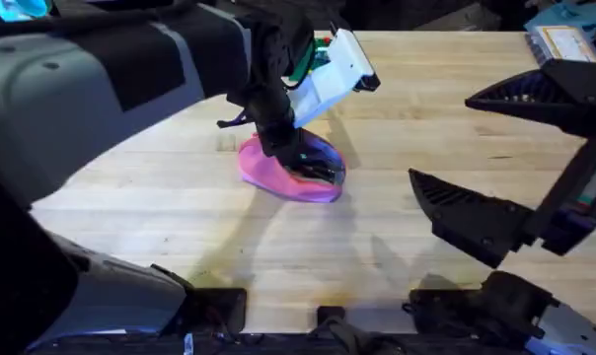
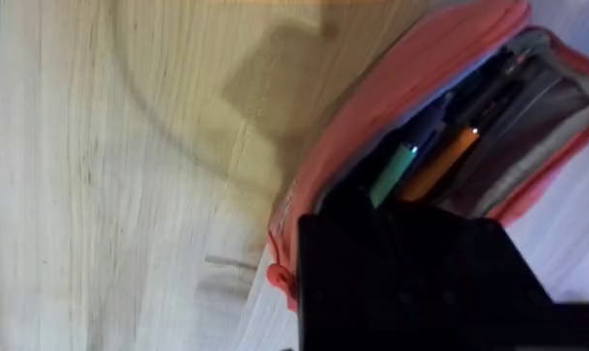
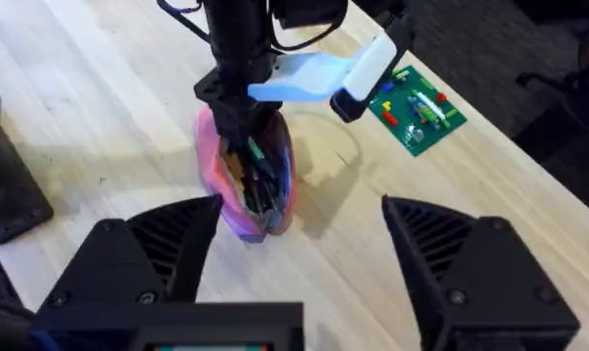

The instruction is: Unzip the bag, pick up the pens from the table one at a time and place them inside, then zip the bag closed.

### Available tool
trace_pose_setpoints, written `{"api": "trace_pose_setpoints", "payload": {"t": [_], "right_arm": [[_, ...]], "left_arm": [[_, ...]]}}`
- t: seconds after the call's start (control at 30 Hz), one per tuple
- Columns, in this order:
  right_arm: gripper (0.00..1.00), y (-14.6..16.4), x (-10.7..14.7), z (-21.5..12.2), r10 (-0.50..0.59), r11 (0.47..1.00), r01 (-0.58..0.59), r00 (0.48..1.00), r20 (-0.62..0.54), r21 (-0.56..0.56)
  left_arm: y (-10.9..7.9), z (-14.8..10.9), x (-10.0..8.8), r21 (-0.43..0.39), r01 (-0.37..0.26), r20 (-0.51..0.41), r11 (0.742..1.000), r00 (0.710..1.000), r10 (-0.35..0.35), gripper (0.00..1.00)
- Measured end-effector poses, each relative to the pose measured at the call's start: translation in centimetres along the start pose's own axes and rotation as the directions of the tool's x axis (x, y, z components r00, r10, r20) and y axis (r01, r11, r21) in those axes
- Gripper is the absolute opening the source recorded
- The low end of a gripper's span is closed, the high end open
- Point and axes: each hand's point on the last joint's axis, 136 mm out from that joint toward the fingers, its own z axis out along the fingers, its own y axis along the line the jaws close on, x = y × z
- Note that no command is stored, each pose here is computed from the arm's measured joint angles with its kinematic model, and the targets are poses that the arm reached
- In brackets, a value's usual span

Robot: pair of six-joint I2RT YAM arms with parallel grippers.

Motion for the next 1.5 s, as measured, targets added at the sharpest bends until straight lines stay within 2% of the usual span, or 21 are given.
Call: {"api": "trace_pose_setpoints", "payload": {"t": [0.07,0.1,0.2,0.27,0.33,0.37,0.4,0.8,0.87,0.97,1.2,1.33,1.5], "right_arm": [[0.998,0.0,0.0,0.0,0.000,1.000,0.000,1.000,0.000,0.000],[0.998,0.0,0.0,0.0,0.000,1.000,0.000,1.000,0.000,0.000],[0.998,0.0,0.0,0.0,0.000,1.000,0.000,1.000,0.000,0.000],[0.998,0.0,0.0,0.0,0.000,1.000,0.000,1.000,0.000,0.000],[0.998,0.0,0.0,0.0,0.000,1.000,0.000,1.000,0.000,0.000],[0.998,0.0,0.0,0.0,0.000,1.000,0.000,1.000,0.000,0.000],[0.998,0.0,0.0,0.0,0.000,1.000,0.000,1.000,0.000,0.000],[0.998,0.0,0.0,0.0,0.000,1.000,0.000,1.000,0.000,0.000],[0.998,0.0,0.0,0.0,0.000,1.000,0.000,1.000,0.000,0.000],[0.998,0.0,0.0,0.0,0.000,1.000,0.000,1.000,0.000,0.000],[0.997,0.0,0.0,0.0,0.000,1.000,0.000,1.000,0.000,0.000],[0.998,0.0,0.0,0.0,0.000,1.000,0.000,1.000,0.000,0.000],[0.998,0.0,0.0,0.0,0.000,1.000,0.000,1.000,0.000,0.000]], "left_arm": [[0.0,0.0,0.0,-0.001,-0.001,-0.001,1.000,1.000,0.001,0.043],[0.0,0.0,0.0,-0.002,-0.005,-0.002,1.000,1.000,0.005,0.075],[0.0,0.0,0.0,-0.001,-0.006,0.000,1.000,1.000,0.006,0.301],[-0.1,0.0,-0.1,0.001,-0.015,0.001,1.000,1.000,0.015,0.512],[-0.2,0.0,-0.2,0.005,-0.018,0.005,1.000,1.000,0.018,0.822],[-0.2,0.0,-0.2,0.006,-0.018,0.005,1.000,1.000,0.018,0.943],[-0.2,0.0,-0.2,0.006,-0.019,0.006,1.000,1.000,0.019,0.979],[-0.1,0.0,-0.3,0.001,-0.020,0.010,1.000,1.000,0.020,0.992],[-0.1,-0.5,-0.4,-0.009,-0.021,0.021,1.000,1.000,0.021,0.992],[0.2,-2.4,-0.5,-0.045,-0.013,0.066,0.999,0.998,0.016,0.992],[1.7,-8.4,0.7,-0.118,0.096,0.245,0.988,0.967,-0.064,0.992],[2.6,-9.6,2.1,-0.105,0.165,0.289,0.981,0.949,-0.129,0.992],[2.8,-9.8,3.7,-0.061,0.211,0.298,0.976,0.937,-0.184,0.992]]}}
